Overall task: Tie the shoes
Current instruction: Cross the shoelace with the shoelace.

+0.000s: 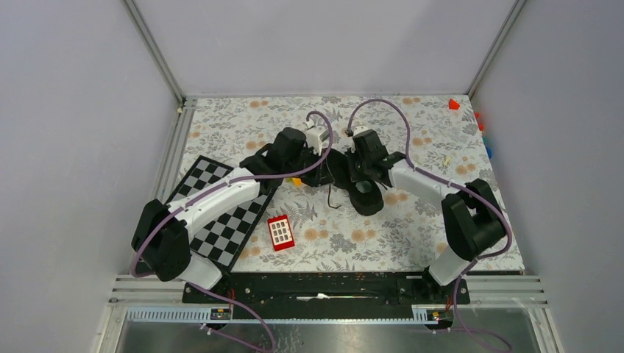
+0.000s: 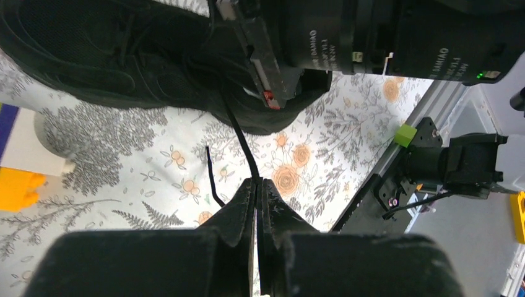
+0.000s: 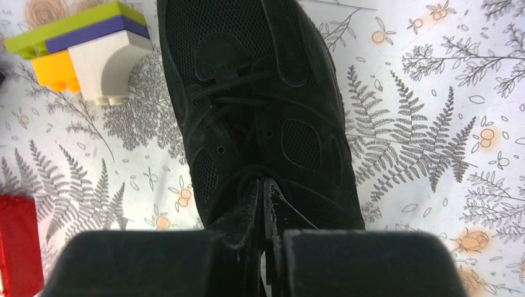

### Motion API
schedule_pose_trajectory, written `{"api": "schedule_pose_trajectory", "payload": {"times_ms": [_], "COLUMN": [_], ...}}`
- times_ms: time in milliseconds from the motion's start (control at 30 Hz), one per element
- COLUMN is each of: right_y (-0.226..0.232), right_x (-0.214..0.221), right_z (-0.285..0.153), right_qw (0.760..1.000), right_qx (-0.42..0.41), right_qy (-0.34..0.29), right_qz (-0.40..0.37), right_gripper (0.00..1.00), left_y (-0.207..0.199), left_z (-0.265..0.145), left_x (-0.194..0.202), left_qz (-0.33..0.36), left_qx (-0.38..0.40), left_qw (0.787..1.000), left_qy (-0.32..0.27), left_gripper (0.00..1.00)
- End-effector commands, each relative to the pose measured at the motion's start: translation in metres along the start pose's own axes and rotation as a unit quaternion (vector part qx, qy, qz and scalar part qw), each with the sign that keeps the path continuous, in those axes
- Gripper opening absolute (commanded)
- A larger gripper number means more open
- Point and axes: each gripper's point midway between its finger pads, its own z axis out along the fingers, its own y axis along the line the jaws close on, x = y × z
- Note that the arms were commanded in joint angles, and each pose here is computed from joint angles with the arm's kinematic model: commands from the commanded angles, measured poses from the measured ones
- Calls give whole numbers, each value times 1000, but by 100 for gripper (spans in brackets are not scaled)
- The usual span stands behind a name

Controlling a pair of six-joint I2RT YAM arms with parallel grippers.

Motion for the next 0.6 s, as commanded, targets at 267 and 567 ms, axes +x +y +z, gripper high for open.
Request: {"api": "schedule_pose_trajectory", "payload": {"times_ms": [267,567], "right_y": [15,34], "right_x": [-51,-76], "right_z": [0,-17], "right_qw": [971,921], "right_qx": [-45,-142], "right_qy": [-201,-306], "right_qz": [125,198], "right_gripper": [0,0], "left_y": [-43,-46], "left_z": [-8,-20], "left_x": [35,48], "left_qz": [-1,-5], "left_qx": [54,57], "left_qw": [998,998], "left_qy": [17,15], "left_gripper": [0,0]}}
